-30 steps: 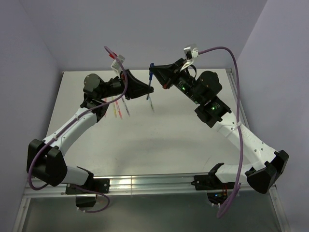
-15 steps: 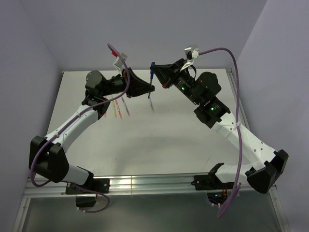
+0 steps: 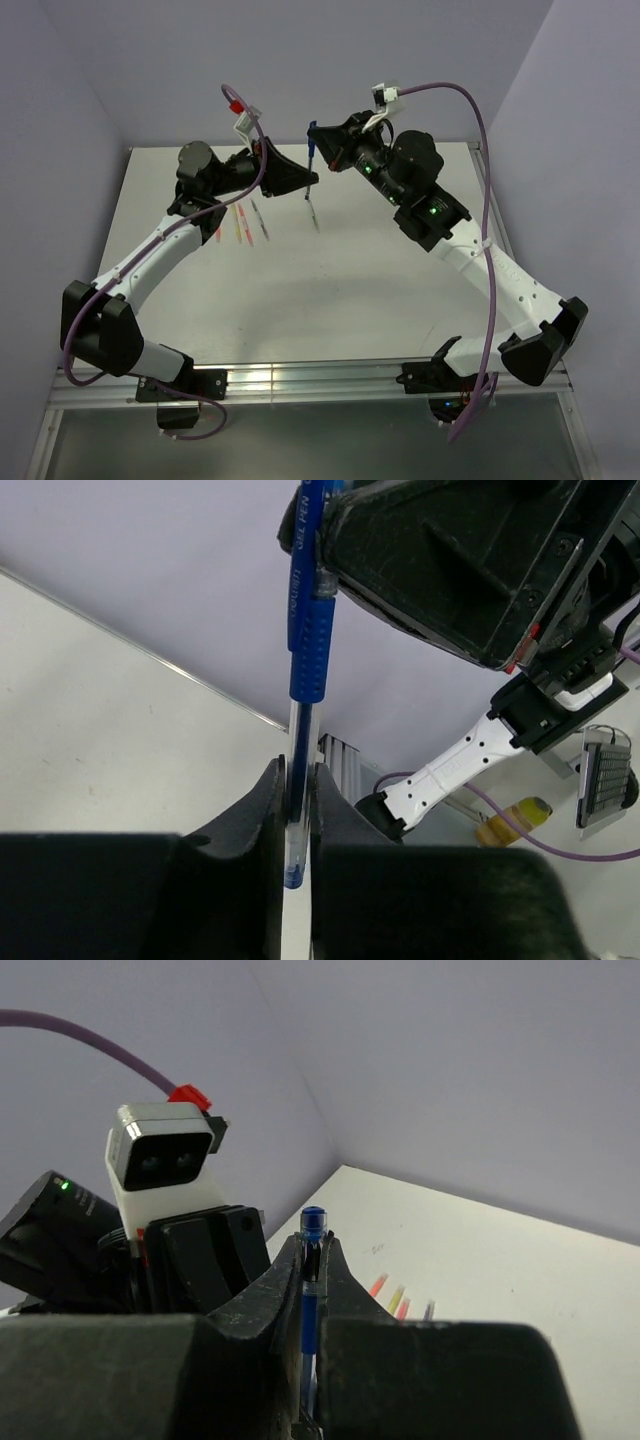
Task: Insert the pens into the pen caps
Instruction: Insert the pen cap onto the pen, then place the pen at the center of the board.
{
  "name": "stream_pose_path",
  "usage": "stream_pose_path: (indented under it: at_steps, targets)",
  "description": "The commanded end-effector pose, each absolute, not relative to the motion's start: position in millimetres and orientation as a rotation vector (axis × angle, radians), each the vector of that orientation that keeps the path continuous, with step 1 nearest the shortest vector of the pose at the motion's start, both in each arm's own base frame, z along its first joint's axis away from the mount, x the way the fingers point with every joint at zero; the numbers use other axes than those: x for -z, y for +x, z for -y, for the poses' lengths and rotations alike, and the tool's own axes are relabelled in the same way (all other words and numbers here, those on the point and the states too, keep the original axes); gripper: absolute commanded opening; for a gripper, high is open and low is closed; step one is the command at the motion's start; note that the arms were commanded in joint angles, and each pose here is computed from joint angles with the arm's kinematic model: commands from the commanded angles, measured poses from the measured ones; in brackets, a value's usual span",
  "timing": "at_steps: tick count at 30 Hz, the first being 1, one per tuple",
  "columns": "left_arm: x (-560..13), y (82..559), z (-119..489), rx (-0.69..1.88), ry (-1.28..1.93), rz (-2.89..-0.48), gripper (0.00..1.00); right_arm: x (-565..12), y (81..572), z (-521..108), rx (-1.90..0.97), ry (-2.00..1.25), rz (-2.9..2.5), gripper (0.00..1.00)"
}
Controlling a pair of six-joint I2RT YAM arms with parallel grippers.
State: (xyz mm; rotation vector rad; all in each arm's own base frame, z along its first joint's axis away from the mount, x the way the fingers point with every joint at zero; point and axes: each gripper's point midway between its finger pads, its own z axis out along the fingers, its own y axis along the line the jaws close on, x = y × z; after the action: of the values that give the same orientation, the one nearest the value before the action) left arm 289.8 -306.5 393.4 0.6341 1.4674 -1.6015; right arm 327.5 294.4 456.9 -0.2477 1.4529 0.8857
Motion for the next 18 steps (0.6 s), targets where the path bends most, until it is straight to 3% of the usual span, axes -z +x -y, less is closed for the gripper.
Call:
stream_pose_path:
  at_steps: [1,2,8,13,18]
  targets:
    - [-457.0,323.8,282.2,1.482,0.421,-1.267,0.14,-372.9,299.3,-313.5,-0.903,-0.361,-1.809,0.0]
    - [-455.3,318.9,281.3,1.482,0.434,-1.27,0.22,-382.1,306.7,-307.3,-0.874,-0.326,-1.786,0.0]
    - [-420.7,310.2,279.7,1.448,0.453,-1.401,0.39,-405.9,334.5,-285.9,-0.775,-0.252,-1.73,0.0]
    - [-400.9,309.4,270.3,1.348,0.428,-1.479,0.42,-404.3,357.0,-272.6,-0.726,-0.198,-1.735,0.0]
    - [-390.9,324.4,255.3,1.238,0.305,-1.543,0.43,-352.8,408.4,-261.8,-0.619,-0.168,-1.86,0.0]
